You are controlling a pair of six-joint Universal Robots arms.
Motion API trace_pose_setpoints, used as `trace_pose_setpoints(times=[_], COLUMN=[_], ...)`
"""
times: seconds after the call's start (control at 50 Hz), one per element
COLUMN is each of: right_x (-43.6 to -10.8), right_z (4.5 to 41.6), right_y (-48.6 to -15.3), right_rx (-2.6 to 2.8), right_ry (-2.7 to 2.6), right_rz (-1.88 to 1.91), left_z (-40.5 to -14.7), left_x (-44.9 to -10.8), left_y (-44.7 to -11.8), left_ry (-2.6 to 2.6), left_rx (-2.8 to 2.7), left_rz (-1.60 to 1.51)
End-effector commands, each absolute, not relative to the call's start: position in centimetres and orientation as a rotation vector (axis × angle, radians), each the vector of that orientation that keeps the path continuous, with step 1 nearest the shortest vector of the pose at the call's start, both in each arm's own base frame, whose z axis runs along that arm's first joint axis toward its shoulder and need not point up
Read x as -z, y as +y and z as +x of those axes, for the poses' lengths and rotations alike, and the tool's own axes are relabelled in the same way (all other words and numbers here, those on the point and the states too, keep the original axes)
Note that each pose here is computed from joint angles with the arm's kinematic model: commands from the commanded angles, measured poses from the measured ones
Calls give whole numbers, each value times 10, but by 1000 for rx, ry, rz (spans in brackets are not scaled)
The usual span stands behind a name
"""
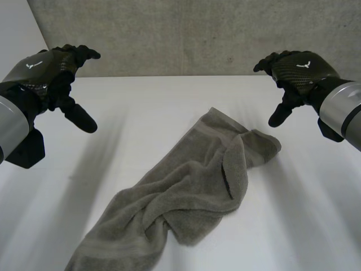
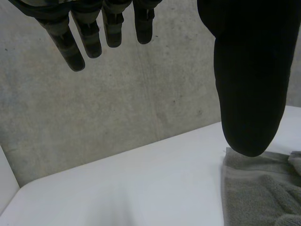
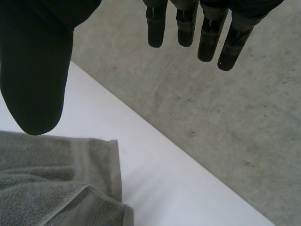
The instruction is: Fold the towel.
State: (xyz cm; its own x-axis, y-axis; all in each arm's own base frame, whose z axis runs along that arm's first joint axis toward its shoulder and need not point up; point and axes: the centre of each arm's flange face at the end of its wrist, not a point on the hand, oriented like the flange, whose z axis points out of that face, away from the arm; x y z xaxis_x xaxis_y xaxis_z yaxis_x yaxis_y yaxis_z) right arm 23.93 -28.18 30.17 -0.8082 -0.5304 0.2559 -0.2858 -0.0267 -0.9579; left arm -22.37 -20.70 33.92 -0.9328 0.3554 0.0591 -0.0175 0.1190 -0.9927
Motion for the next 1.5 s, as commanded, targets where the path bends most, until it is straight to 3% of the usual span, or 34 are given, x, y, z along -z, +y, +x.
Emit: trace_pose_setpoints(times=[0.02,0.16,0.38,0.56,0.76,1.0,1.5], right_x=[-261,-200,-149,-151,-201,-188,-153], right_z=[248,271,289,302,297,288,291], right_y=[-291,-286,-308,-305,-315,-316,-316], right_rx=[1840,1743,1865,1917,2050,2000,1881], right_ry=[2086,2005,1895,1824,1842,2006,2050], right_rz=[-1112,-1671,-1721,-1728,-1477,-1438,-1478], left_z=[-223,-215,-211,-218,-254,-301,-313], left_x=[-321,-296,-259,-235,-216,-177,-143], left_y=[-207,-220,-218,-203,-169,-126,-155], left_ry=[-2153,-2168,-2270,-2304,-2244,-2232,-2382], left_rx=[-1855,-1898,-1798,-1644,-1416,-1156,-1241], left_rz=[-341,-311,-312,-395,-527,-706,-692])
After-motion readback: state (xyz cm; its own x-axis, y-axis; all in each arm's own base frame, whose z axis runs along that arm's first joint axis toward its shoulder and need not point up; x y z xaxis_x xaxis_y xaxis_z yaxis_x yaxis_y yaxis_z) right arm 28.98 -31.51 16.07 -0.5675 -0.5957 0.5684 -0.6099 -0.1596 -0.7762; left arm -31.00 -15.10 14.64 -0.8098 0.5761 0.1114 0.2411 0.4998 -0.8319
